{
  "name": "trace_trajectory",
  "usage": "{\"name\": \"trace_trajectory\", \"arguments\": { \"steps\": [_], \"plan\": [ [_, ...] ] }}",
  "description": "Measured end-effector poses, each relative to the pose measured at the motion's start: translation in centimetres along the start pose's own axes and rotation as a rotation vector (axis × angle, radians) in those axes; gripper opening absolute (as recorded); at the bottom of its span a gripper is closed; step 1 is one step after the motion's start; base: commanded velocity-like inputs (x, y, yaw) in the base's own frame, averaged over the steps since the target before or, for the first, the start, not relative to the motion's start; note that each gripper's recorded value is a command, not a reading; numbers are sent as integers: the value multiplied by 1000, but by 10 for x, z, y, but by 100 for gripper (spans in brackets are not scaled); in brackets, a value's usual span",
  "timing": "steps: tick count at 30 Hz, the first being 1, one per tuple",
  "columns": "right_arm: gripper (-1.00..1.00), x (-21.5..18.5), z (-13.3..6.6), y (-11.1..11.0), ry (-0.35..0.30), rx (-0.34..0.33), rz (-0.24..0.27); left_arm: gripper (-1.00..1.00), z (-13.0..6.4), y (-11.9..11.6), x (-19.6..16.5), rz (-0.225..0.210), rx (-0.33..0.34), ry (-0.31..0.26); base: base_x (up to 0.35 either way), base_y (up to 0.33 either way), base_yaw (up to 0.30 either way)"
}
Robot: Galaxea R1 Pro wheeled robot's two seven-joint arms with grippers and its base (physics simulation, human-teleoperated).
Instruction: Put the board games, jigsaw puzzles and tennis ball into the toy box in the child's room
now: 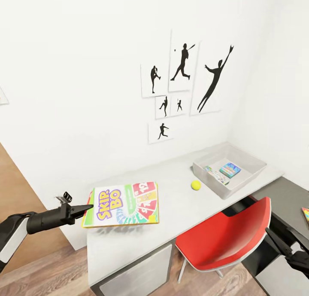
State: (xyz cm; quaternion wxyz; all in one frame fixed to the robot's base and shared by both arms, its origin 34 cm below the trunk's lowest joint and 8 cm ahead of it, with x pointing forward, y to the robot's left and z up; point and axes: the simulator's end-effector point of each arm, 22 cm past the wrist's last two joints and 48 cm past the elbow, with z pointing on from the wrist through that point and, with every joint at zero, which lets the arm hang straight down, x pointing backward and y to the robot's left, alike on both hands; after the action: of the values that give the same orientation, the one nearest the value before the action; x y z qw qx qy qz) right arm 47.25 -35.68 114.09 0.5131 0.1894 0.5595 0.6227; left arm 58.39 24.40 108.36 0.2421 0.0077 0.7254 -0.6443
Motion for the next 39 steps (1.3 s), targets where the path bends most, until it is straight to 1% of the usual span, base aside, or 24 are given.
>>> {"name": "trace_trajectory", "arguments": {
  "steps": [6,9,11,13,14,15,16,17,19,20,21,22,23,24,25,26,27,28,30,31,32,35,37,39],
  "plan": [
    [100,-1,-1,3,-3,-5,-3,-100,-1,-4,-1,7,4,-2,0,0,-175],
    [100,-4,-2,4,-8,-7,-8,-100,3,-7,-1,10,12,-4,0,0,-194],
    [100,-9,-7,6,-23,-4,-16,-100,10,-17,-10,33,33,-9,0,0,-197],
    [100,-20,-17,5,-57,12,-27,-100,24,-40,-37,93,71,-15,0,0,-198],
    [100,-23,-20,4,-66,16,-28,-100,28,-48,-45,111,82,-16,0,0,-198],
    [100,-27,-25,2,-81,24,-27,-100,38,-57,-55,137,92,-8,0,0,-198],
    [100,-30,-29,0,-92,29,-25,-100,49,-68,-62,151,116,2,0,0,-198],
    [100,-31,-30,0,-97,30,-25,-100,55,-72,-64,158,124,10,0,0,-198],
    [100,-35,-35,-2,-110,38,-26,-100,79,-85,-75,173,143,39,0,0,-199],
    [100,-38,-37,-2,-113,41,-30,-100,89,-89,-85,180,142,47,0,0,-199],
    [100,-41,-39,-2,-116,45,-34,-100,100,-91,-95,180,132,49,0,0,-199],
    [100,-44,-42,-2,-121,50,-37,-100,111,-90,-107,170,114,46,0,0,-199],
    [100,-45,-43,-3,-125,52,-38,-100,115,-90,-112,160,106,43,0,0,-199],
    [100,-51,-50,-5,-140,63,-38,-100,130,-80,-126,134,58,34,0,0,-199],
    [100,-55,-54,-7,-153,71,-39,-100,142,-72,-131,120,15,36,0,0,-199],
    [100,-58,-58,-8,-164,76,-40,-100,154,-70,-136,102,-12,36,0,0,-200],
    [100,-61,-62,-8,-173,80,-41,-100,165,-67,-139,94,-43,39,0,0,-200],
    [100,-62,-63,-8,-176,81,-43,-100,170,-65,-140,93,-61,41,0,0,-200],
    [100,-66,-67,-8,-185,84,-47,-100,186,-59,-143,93,-126,46,0,0,-203],
    [100,-67,-67,-7,-186,85,-48,-100,190,-59,-143,95,-140,47,0,0,-205],
    [100,-67,-68,-7,-187,84,-49,-100,192,-61,-144,93,-139,46,0,0,-206],
    [100,-69,-69,-6,-191,83,-50,-100,202,-64,-144,115,-155,45,0,0,-208],
    [100,-71,-73,-8,-196,85,-45,-100,207,-58,-145,127,-195,41,0,0,-202],
    [100,-73,-75,-10,-199,85,-40,-100,206,-53,-147,129,-227,34,0,0,-140]
  ]
}}
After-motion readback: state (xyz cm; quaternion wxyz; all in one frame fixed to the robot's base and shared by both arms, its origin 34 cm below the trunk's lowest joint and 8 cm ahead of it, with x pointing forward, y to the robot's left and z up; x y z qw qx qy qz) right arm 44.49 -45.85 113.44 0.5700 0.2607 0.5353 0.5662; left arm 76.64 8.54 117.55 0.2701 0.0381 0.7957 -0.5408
